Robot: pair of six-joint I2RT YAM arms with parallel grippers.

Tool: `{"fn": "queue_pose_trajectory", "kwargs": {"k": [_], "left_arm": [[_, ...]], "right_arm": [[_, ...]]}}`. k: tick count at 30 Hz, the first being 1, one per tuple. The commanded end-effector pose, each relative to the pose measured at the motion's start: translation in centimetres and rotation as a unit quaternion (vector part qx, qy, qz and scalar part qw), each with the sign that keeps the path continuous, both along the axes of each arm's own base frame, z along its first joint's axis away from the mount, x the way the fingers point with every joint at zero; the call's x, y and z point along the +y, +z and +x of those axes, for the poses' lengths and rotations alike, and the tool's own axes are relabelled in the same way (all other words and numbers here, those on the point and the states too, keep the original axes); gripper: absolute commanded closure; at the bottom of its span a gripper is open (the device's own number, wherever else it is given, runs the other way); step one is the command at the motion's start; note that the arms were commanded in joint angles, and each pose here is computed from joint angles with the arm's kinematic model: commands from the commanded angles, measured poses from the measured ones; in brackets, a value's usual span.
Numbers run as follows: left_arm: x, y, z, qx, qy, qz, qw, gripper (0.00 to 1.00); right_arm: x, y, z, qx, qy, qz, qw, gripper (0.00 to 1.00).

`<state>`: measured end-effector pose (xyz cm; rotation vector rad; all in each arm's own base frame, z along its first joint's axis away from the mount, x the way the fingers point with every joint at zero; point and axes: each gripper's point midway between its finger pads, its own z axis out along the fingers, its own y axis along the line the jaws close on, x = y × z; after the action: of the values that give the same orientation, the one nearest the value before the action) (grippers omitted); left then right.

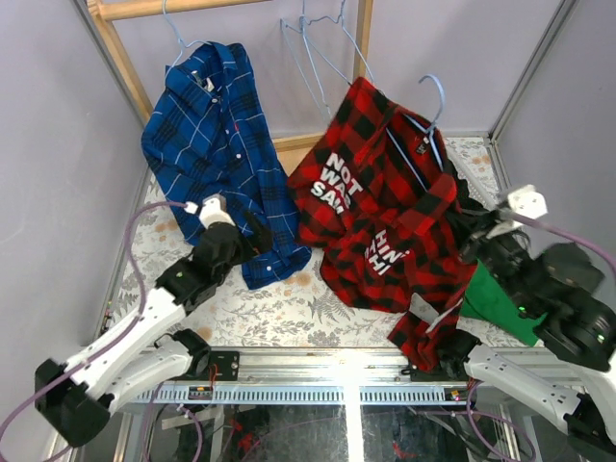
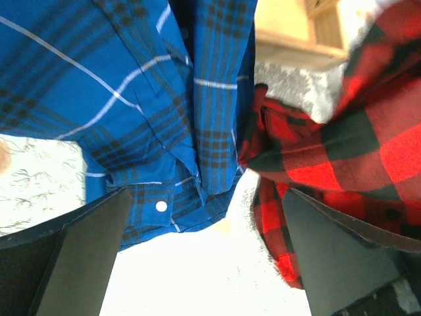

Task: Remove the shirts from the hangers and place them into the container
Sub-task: Move the shirt to the clothesline.

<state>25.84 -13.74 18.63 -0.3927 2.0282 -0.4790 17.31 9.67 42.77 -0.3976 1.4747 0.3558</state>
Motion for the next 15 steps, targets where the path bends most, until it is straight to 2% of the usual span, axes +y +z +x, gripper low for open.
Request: {"fn": "queue_pose_trajectory", "kwargs": {"k": [1,5,13,15], "left_arm": [[-3.2,-1.8,2.1,0.016,-0.013,-0.051,0.998,0.00],[-4.0,-4.9,4.6,0.038,0.027,-0.052,0.998,0.00],[-3.9,-10.3,9.2,0.093,0.108,0.041,0.989,0.00],[-3.4,-12.0,9.7,0.107,0.131,0.063,0.984,0.09]], "right_arm": [[-1.2,-0.3,2.1,0.012,-0.076,0.031,0.997,1.00],[0.1,-1.6,2.1,0.023,-0.050,0.042,0.998,1.00],[1.5,-3.5,1.8,0.054,-0.020,0.041,0.998,1.00],[1.8,-3.7,1.7,0.055,-0.013,0.045,0.997,1.00]]}}
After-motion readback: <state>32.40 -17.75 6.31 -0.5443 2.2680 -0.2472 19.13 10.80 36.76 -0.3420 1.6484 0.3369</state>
